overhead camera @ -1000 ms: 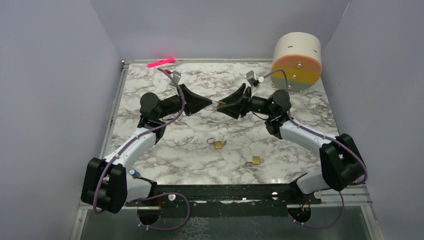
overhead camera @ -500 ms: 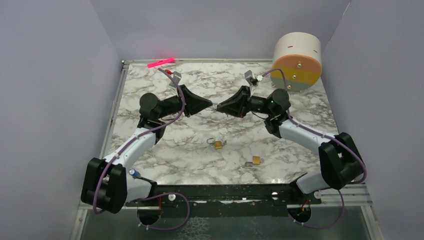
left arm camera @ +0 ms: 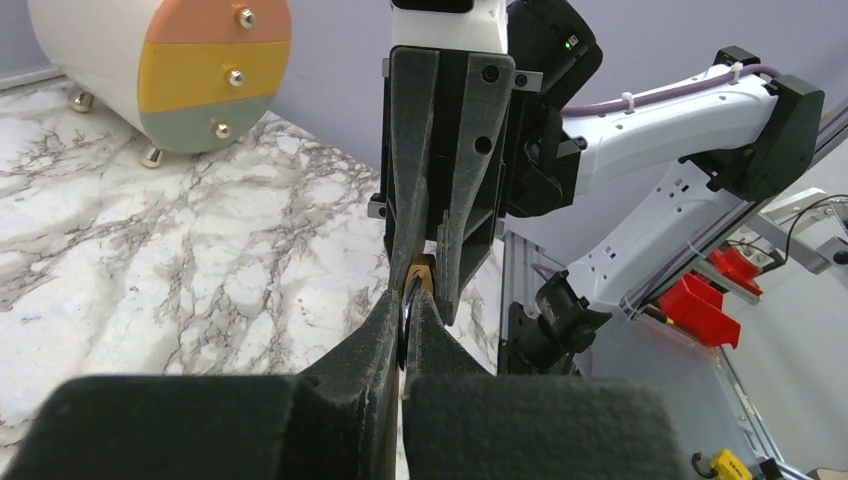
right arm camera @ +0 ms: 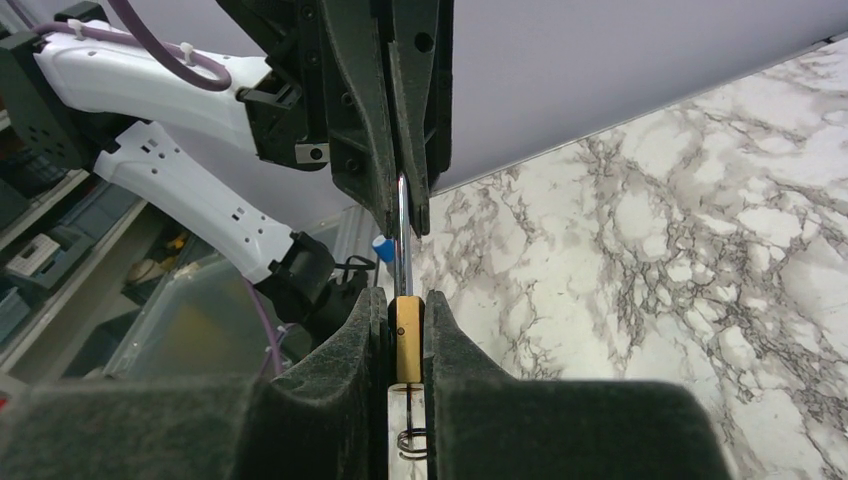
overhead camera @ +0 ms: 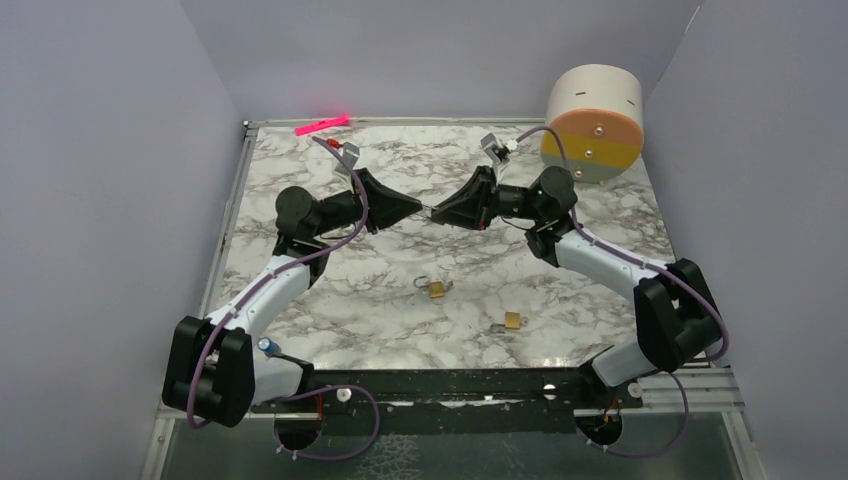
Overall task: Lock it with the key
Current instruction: Lock the lock.
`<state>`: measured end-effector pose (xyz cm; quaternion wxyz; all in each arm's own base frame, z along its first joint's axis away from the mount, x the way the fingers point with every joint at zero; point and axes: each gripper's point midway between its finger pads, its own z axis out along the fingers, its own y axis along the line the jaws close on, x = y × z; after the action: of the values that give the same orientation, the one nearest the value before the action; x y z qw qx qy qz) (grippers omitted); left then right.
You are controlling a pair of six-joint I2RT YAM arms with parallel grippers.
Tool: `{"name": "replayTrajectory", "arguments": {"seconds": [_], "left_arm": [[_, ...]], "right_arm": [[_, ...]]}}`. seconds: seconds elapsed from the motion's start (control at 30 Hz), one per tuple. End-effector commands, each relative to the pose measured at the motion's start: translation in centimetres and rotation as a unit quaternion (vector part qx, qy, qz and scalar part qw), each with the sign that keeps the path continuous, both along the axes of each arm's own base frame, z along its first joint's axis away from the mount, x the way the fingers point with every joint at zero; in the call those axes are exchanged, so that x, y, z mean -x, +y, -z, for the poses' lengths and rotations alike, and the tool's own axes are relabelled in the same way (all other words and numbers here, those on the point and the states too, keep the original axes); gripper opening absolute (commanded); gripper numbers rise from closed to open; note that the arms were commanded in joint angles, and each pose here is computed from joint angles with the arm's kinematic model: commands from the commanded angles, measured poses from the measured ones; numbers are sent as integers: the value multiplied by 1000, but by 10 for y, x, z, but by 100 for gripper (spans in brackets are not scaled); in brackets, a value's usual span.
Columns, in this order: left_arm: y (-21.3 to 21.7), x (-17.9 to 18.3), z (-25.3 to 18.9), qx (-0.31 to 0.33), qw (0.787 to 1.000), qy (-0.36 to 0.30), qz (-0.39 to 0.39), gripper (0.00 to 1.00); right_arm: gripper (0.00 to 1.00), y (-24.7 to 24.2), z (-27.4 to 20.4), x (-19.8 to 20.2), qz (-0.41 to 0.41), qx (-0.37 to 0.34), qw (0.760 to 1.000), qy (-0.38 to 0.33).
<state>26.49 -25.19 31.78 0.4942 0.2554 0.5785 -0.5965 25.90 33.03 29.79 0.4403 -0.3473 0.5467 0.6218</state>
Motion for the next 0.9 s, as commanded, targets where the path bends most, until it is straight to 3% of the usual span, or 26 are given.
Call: {"name": "replayTrajectory", "arguments": {"seconds": [0.0, 0.3, 0.87], "left_arm": [[-2, 3, 3, -7, 1000, -18, 5, 0], [0, 6, 2, -8, 1000, -25, 4, 0], [6, 3, 0, 4, 999, -31, -38, 0]], "right_arm": [[1, 10, -13, 14, -56, 0, 998, 24], [1, 13, -8, 20, -98, 2, 991, 94], [1, 23, -20, 2, -72, -30, 983, 168]]}}
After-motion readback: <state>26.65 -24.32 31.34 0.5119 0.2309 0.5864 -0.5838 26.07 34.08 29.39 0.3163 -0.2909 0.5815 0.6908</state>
